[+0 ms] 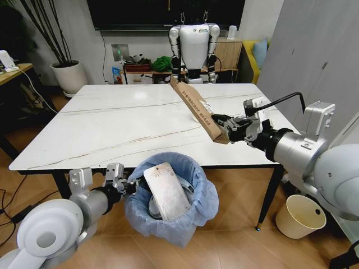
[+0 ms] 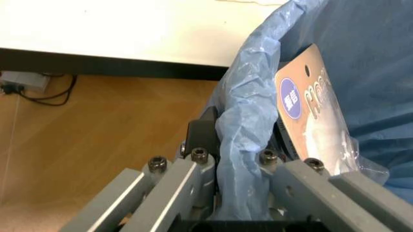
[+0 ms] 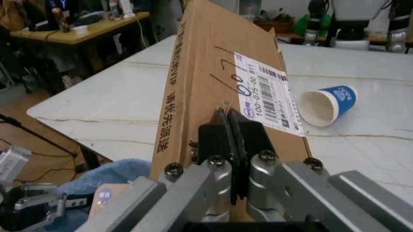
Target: Pick up the trash bin and place the trash from the table into it.
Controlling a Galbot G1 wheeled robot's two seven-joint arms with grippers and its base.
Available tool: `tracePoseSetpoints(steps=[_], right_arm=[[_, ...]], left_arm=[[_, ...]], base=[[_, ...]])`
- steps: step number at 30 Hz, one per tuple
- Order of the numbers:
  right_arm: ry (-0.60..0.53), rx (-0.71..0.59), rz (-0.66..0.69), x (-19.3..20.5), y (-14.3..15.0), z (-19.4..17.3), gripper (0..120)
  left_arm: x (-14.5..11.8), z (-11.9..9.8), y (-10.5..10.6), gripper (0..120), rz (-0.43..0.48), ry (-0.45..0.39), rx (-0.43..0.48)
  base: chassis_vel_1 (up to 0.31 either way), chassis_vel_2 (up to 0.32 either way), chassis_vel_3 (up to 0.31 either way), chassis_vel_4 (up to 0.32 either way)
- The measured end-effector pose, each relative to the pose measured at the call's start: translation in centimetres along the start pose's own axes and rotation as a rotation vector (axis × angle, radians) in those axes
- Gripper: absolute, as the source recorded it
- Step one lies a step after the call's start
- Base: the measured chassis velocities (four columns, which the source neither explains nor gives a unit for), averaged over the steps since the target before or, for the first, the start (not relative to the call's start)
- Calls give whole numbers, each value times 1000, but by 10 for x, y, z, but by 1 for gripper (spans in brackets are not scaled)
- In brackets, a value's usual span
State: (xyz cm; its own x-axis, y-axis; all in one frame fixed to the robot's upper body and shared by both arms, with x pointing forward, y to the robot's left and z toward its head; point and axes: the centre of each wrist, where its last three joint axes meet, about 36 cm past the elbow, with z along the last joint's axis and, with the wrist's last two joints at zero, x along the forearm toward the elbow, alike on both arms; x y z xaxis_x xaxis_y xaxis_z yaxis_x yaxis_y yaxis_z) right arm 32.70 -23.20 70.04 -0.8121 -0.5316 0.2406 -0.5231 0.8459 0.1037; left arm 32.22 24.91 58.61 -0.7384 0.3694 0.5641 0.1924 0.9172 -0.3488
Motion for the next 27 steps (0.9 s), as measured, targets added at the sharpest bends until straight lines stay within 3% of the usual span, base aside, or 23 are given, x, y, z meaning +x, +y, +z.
tracePoseSetpoints(steps=[9, 18, 21, 27], right_arm=[[43, -33, -48, -5, -2, 14, 0], [-29, -15, -105, -5, -3, 15, 0], [-95, 22, -201, -4, -3, 12, 0], [-100, 22, -250, -6, -2, 14, 0]], left_arm=[[-4, -7, -1, 3, 4, -8, -4], [-8, -11, 0, 3, 9, -9, -10], [-14, -17, -1, 3, 19, -10, -15], [-22, -28, -9, 3, 10, 19, -1]], base=[[0, 0, 0, 0], [0, 0, 0, 0], [0, 0, 0, 0], [0, 0, 0, 0]])
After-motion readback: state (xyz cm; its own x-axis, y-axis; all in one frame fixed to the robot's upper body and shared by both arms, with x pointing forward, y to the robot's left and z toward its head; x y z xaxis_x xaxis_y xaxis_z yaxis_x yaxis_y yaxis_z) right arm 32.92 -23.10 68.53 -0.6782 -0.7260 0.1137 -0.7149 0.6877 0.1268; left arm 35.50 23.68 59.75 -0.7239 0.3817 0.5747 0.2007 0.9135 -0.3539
